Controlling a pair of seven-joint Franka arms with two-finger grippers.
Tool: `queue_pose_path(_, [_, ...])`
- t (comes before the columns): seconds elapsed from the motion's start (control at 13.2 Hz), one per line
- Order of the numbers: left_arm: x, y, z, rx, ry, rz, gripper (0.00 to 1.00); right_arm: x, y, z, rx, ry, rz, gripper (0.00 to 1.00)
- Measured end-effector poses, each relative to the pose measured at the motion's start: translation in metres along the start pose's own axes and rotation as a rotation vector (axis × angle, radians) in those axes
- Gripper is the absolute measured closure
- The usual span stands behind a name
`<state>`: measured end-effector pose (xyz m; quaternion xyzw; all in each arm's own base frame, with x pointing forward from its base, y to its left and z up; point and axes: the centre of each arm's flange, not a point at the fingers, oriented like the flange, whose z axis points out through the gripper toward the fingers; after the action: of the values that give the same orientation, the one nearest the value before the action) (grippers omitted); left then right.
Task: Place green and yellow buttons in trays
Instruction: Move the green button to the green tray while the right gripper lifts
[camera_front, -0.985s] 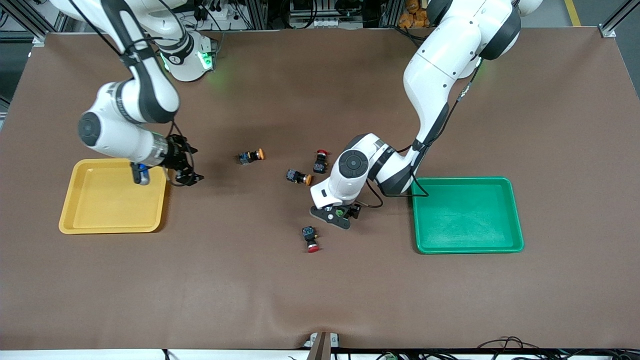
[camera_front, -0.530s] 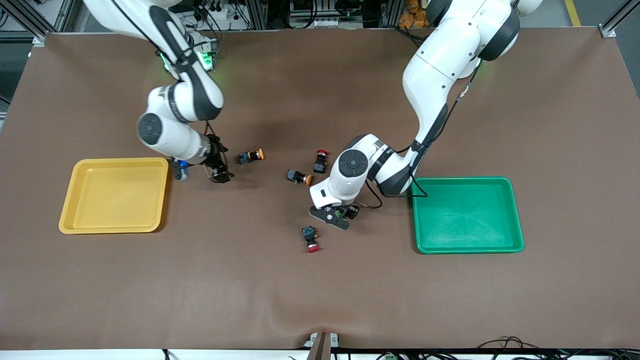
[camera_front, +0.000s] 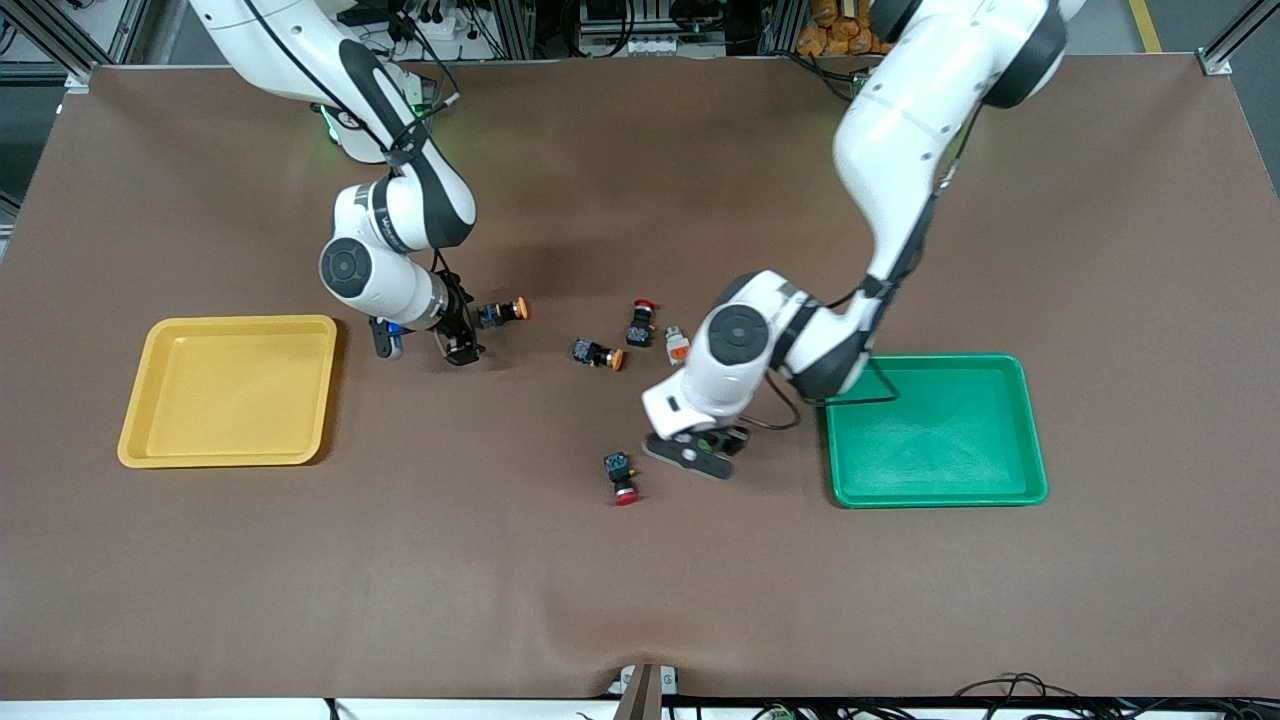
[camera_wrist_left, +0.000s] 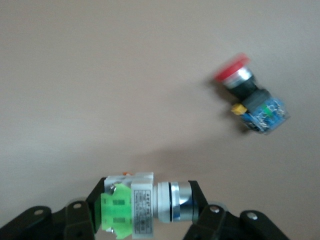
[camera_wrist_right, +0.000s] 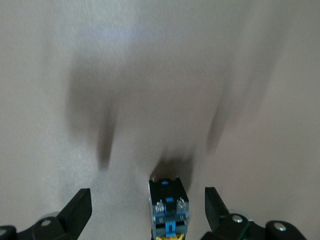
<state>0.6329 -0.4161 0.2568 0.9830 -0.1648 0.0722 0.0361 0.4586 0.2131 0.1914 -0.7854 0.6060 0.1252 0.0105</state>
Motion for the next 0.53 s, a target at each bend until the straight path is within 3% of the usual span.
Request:
queue_pose_path(0.23, [0.015,-0.073,-0.054,0.041,-0.031,-0.091,0.33,-0.007,0.001,0.002,0.008,0.005,-0.008,0.0])
queue_pose_path(0.53, [-0.008,-0.165,-0.051,0.086,-0.134,-0.207,0.33,-0.02,0.004,0.023,0.014,0.019,-0.023,0.0])
